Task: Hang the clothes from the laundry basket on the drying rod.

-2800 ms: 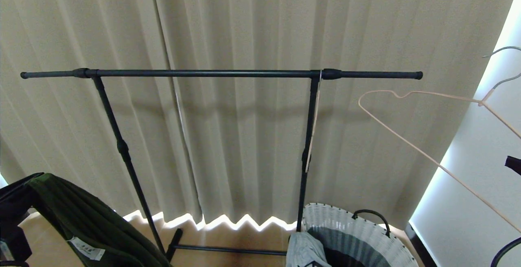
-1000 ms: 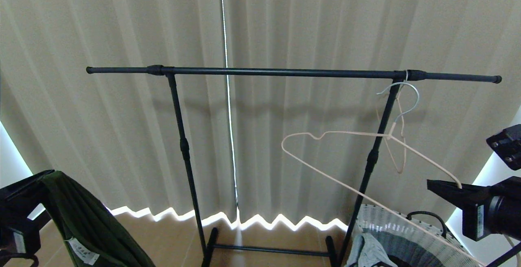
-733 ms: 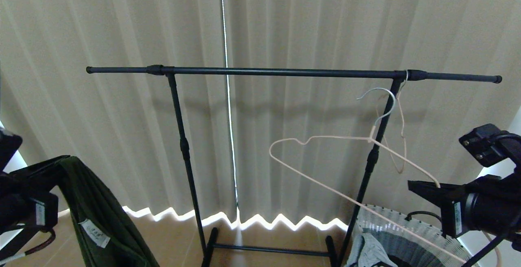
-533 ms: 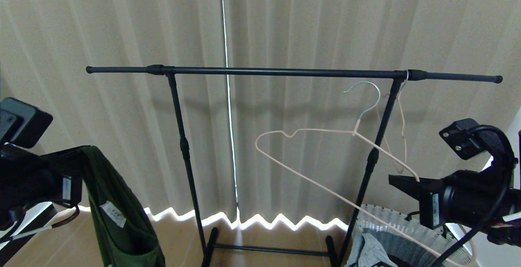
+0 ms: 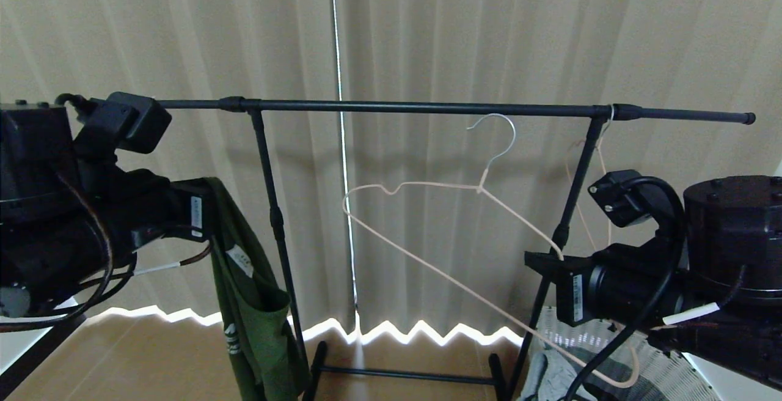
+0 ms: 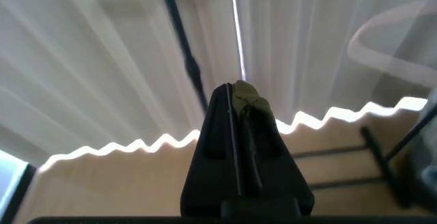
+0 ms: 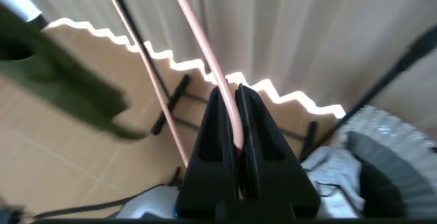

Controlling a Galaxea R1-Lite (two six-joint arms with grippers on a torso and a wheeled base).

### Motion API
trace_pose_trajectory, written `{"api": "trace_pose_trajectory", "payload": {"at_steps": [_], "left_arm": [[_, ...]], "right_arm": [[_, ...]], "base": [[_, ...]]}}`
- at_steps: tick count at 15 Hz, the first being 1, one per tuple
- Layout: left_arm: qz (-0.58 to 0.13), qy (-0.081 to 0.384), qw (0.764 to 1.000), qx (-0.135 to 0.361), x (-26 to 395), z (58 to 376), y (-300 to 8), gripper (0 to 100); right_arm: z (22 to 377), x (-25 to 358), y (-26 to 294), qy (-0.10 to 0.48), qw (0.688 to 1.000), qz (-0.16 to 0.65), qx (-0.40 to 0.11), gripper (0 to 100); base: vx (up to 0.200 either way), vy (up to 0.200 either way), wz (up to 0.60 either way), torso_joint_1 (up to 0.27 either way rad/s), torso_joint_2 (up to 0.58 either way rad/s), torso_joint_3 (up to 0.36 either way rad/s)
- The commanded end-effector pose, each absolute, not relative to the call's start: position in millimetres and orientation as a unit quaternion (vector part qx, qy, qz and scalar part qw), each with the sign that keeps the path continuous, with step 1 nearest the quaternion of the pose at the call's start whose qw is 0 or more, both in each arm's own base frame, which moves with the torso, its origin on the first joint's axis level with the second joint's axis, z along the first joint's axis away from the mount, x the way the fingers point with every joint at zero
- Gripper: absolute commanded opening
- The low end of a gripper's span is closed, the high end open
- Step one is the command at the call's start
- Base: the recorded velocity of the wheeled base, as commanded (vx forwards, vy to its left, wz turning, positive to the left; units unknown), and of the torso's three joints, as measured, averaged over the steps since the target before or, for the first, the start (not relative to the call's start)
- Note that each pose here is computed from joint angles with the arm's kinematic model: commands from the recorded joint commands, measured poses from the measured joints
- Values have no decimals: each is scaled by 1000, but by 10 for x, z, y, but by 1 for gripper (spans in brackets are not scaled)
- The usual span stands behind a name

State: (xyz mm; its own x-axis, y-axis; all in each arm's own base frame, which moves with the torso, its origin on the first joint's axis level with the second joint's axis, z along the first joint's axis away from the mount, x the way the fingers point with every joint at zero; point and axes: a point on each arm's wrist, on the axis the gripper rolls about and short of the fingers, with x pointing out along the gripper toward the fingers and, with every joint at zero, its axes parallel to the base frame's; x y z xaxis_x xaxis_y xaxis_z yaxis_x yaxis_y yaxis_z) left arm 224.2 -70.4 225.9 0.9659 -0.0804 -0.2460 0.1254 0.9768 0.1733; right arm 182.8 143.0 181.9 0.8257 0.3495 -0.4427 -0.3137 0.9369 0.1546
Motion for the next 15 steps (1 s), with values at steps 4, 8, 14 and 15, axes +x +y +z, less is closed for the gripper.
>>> {"api": "trace_pose_trajectory", "payload": {"at_steps": [4,8,14,15], "left_arm": [[-51,124,988,78,2578,2253,-1005,0],[-19,134,987,86,2688,2182,-1036,0],[-9,129,988,85,2810,2131,-1073,0],[-6,126,988,84,2820,2151,-1076,0]], "right_arm": [[1861,1777,1618,236,948,208,41,0],[1907,1692,1689,233,944,228,56,0],[1962,1513,1771,232,934,263,73,0],[1962,1505,1778,233,933,266,73,0]], "base": [[0,0,0,0,0,0],[0,0,0,0,0,0],[0,0,0,0,0,0],[0,0,0,0,0,0]]}}
